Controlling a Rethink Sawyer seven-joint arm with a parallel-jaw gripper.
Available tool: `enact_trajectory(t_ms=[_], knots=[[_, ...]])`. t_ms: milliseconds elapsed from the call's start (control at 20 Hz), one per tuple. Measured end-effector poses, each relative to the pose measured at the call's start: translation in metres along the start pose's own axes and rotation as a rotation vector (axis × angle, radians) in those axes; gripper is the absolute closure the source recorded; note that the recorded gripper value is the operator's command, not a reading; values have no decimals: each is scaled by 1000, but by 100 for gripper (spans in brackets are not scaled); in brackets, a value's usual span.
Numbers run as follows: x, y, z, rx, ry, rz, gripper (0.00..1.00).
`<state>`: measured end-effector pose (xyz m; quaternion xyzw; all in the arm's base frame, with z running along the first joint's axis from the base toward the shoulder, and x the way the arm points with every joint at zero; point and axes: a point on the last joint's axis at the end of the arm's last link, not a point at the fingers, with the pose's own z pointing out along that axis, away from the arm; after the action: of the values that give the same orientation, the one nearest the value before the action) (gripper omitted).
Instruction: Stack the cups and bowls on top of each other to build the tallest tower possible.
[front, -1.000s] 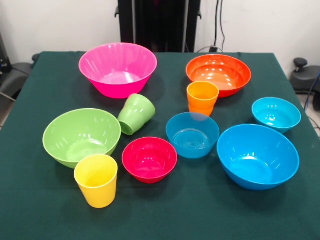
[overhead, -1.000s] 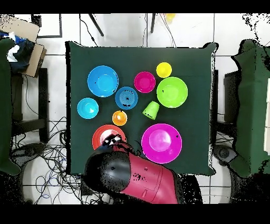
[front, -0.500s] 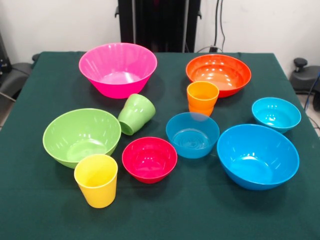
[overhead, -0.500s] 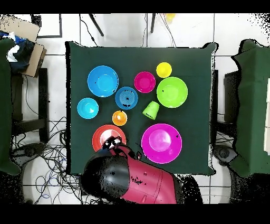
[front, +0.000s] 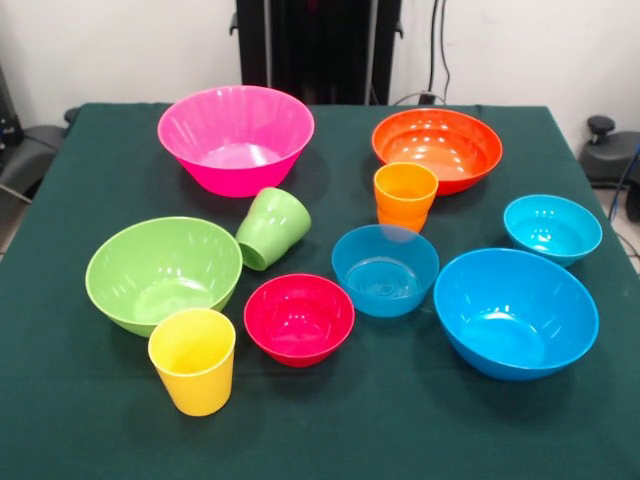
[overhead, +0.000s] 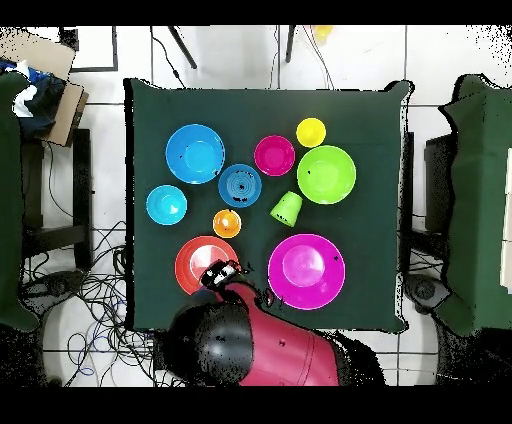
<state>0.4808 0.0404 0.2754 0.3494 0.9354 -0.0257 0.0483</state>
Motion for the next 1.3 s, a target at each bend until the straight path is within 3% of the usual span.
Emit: enact_trajectory(t_ms=[500, 900, 1300], knots=[[-17, -6, 20, -29, -65, 23, 0], [-34, -17, 72, 2, -129, -25, 0], [-42, -29, 121, 27, -120, -64, 0]])
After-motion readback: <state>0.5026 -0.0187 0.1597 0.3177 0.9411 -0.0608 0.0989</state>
